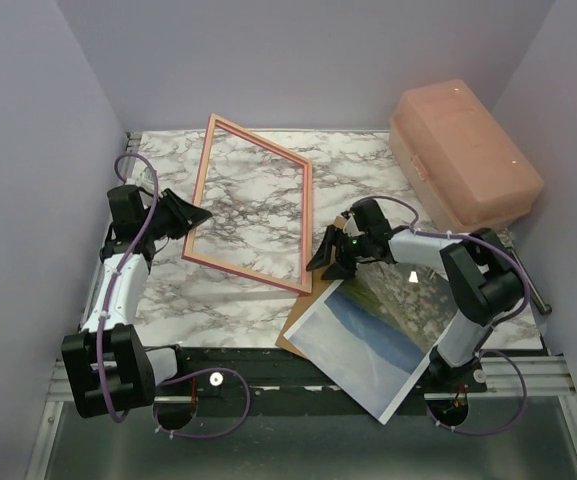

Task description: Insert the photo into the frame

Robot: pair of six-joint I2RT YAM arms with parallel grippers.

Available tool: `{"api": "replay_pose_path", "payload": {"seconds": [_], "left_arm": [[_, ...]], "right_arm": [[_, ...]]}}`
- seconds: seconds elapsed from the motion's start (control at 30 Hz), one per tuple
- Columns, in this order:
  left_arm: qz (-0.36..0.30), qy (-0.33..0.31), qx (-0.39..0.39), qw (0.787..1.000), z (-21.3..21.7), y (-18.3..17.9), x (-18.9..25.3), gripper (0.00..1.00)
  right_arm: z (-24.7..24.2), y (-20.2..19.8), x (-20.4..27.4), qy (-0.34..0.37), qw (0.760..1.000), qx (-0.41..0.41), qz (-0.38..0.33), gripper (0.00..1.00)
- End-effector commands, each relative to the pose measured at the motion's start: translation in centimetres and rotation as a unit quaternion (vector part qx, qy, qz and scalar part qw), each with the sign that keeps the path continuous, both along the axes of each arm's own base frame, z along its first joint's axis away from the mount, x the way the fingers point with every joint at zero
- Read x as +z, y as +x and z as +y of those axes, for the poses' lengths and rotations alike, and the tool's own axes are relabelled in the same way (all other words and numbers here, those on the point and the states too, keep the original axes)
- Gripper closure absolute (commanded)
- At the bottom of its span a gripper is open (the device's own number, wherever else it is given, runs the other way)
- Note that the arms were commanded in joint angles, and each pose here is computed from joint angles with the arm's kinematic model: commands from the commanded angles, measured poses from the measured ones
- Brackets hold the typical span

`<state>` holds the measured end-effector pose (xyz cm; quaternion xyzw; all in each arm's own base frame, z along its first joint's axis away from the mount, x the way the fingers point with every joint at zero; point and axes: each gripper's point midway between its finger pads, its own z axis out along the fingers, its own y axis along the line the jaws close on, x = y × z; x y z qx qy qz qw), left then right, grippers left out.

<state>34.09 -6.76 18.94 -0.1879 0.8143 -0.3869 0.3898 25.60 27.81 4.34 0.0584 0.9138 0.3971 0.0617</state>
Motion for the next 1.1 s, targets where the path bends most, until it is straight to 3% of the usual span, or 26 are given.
{"api": "replay_pose_path", "payload": {"seconds": [0.0,0.17,0.33,0.63,0.77,1.07], "left_arm": [[0.016,0.037,0.04,0.998,1.8,-0.1,-2.1,1.0],[0.022,0.039,0.045,0.998,2.1,0.1,-2.1,1.0],[0.035,0.046,0.05,0.997,2.4,0.0,-2.0,1.0],[0.078,0.063,0.033,0.994,2.7,0.1,-2.0,0.6],[0.105,0.087,0.026,0.99,3.3,-0.1,-2.6,0.43],[0.149,0.17,0.036,0.973,5.9,-0.8,-4.3,0.16]], "right_arm": [[1.0,1.9,-1.1,-0.017,1.0,-0.009,-0.018,0.38],[2.0,1.6,-2.7,-0.02,1.0,0.001,-0.004,0.48],[2.3,1.6,-4.4,-0.048,0.999,0.006,-0.001,0.66],[1.5,1.9,-6.3,-0.096,0.995,0.003,-0.002,0.95],[1.5,2.6,-6.2,-0.109,0.994,0.002,-0.005,1.0],[1.2,3.4,-7.1,-0.143,0.99,-0.004,0.003,1.0]]}}
